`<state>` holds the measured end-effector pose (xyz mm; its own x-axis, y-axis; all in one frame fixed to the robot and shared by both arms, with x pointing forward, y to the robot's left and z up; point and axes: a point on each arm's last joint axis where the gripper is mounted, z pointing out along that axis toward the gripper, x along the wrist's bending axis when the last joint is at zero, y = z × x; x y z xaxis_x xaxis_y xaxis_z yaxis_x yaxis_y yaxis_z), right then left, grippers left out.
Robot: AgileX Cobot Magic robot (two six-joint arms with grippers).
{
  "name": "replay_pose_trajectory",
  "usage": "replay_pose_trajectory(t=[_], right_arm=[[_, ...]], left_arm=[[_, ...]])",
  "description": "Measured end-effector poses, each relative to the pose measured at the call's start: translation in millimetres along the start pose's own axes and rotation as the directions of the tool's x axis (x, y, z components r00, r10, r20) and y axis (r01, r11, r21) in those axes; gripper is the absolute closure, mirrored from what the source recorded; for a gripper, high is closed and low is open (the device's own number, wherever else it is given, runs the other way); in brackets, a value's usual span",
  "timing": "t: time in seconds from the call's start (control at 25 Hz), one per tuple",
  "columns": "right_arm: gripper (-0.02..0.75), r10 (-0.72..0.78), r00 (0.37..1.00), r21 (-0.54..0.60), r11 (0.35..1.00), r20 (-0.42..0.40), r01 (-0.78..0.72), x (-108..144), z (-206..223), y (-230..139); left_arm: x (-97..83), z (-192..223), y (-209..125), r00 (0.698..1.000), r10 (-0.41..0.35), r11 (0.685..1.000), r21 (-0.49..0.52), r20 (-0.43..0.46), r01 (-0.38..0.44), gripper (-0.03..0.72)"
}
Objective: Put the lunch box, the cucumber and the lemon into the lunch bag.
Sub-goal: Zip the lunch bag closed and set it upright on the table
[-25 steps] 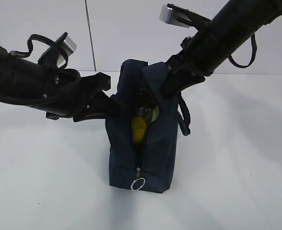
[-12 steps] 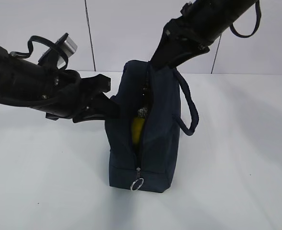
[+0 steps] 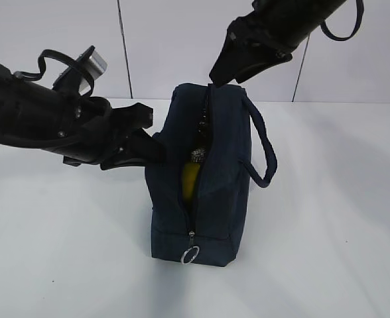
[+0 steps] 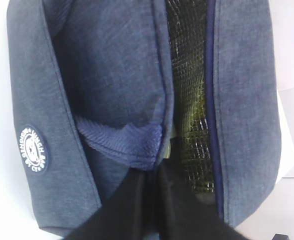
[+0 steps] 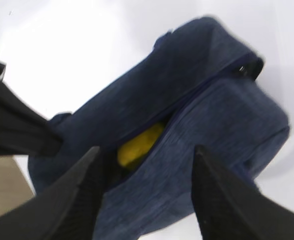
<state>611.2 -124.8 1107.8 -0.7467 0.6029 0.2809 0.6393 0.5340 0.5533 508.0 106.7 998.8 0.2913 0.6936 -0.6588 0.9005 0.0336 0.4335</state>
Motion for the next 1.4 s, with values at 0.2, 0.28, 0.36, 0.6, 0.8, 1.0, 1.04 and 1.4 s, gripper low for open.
replay_pose_trajectory(t=[0.2,0.28,0.36,0.6,0.8,1.0,1.04,1.4], right_arm=[[0.293,-0.025,0.997,-0.058,0.998,0.070,0.029,-3.8,-6.3,8.8],[0.293,-0.062,0.989,-0.066,0.995,0.133,0.071,-5.7,-15.0,14.4],[0.293,-0.103,0.971,-0.051,0.992,0.214,0.117,-9.5,-23.7,18.0],[0.293,-0.042,0.914,0.070,0.997,0.404,0.015,-23.8,-37.6,9.5],[0.293,0.010,0.932,-0.014,1.000,0.362,-0.006,-13.4,-45.5,14.6],[0.293,0.007,0.921,-0.093,0.995,0.390,0.032,0.3,-69.0,16.0],[0.293,0.011,0.922,-0.107,0.994,0.386,0.033,3.8,-71.9,13.6],[0.293,0.082,0.957,-0.236,0.972,0.277,-0.015,26.1,-52.7,-42.9]], left_arm=[[0.1,0.0,0.0,1.000,0.010,1.000,0.001,-0.001,-0.010,0.678],[0.1,0.0,-0.1,1.000,0.013,1.000,0.001,-0.001,-0.013,0.678],[0.2,0.0,-0.2,1.000,0.016,1.000,0.002,-0.003,-0.016,0.678],[1.0,0.0,-0.7,0.999,0.035,0.999,0.008,-0.010,-0.035,0.678],[1.2,0.0,-0.9,0.999,0.040,0.999,0.010,-0.013,-0.040,0.678],[1.2,0.0,-0.9,0.999,0.042,0.999,0.010,-0.013,-0.042,0.678],[1.2,0.0,-0.9,0.999,0.042,0.999,0.010,-0.013,-0.042,0.678],[1.3,0.0,-0.9,0.999,0.044,0.999,0.011,-0.013,-0.044,0.678]])
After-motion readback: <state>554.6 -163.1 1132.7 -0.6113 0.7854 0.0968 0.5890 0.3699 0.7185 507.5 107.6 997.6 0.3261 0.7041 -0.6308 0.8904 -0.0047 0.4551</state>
